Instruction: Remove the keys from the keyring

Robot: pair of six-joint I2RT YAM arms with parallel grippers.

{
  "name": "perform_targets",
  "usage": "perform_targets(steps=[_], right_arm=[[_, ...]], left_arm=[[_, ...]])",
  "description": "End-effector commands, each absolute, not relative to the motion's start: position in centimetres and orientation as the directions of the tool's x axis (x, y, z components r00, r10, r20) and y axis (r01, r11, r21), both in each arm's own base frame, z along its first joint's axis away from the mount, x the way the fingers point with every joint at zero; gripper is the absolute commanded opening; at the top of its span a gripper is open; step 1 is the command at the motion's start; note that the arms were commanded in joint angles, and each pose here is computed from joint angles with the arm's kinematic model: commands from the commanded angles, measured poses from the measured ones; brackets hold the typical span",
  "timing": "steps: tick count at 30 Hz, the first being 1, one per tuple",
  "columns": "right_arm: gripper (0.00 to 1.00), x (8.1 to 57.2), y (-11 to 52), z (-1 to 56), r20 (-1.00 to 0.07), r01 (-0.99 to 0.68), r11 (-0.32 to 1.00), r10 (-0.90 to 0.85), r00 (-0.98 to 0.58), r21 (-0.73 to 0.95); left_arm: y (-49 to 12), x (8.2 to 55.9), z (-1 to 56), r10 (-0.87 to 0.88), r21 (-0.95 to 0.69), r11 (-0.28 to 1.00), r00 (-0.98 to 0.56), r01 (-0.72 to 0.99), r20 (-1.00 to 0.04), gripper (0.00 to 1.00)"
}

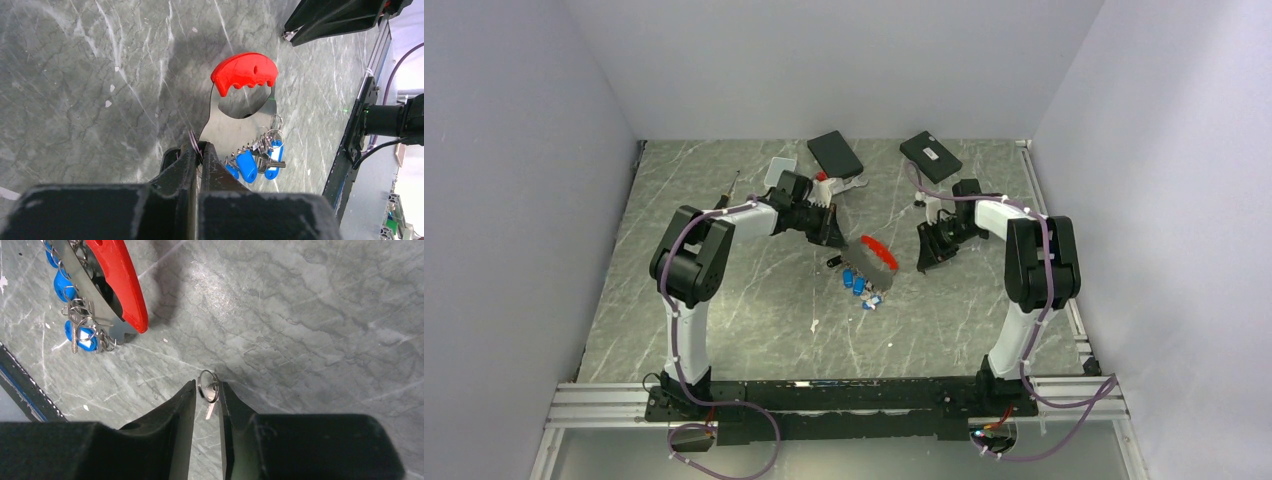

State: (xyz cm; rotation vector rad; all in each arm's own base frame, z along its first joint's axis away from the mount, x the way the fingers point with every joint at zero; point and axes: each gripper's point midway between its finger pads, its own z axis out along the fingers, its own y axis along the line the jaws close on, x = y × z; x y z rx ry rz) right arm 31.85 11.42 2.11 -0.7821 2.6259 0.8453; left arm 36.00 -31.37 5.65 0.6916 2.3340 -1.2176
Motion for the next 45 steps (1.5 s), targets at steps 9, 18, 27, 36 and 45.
perform_targets(steps=[9, 18, 27, 36, 45], right_arm=[[0.49, 32.2, 12.5, 6.9, -0.506, -0.638, 0.646, -0.416, -0.755, 0.420], [0.83, 32.6, 12.4, 11.1, -0.589, -0.667, 0.647, -0.391, -0.707, 0.370], [1.00, 35.9, 8.2, 18.6, -0.761, -0.621, 0.724, -0.210, -0.614, 0.301], [1.00, 38.5, -0.1, 17.4, -0.795, -0.401, 0.876, -0.035, -0.606, 0.268], [1.00, 36.4, -2.3, 11.8, -0.760, -0.297, 0.893, 0.073, -0.645, 0.338]], left_arm=[[-30.1, 36.9, 6.3, 0.309, -0.514, 0.533, -0.721, 0.671, -0.620, 0.36], [-27.3, 37.6, 11.5, 0.366, -0.367, 0.558, -0.618, 0.744, -0.696, 0.92], [-18.4, 39.1, 19.8, 0.252, -0.426, 0.639, -0.698, 0.640, -0.671, 0.99], [-3.7, 40.9, 20.9, -0.025, -0.373, 0.867, -0.717, 0.332, -0.696, 0.99], [2.4, 37.0, 14.0, -0.084, -0.263, 0.960, -0.787, 0.102, -0.611, 0.99]])
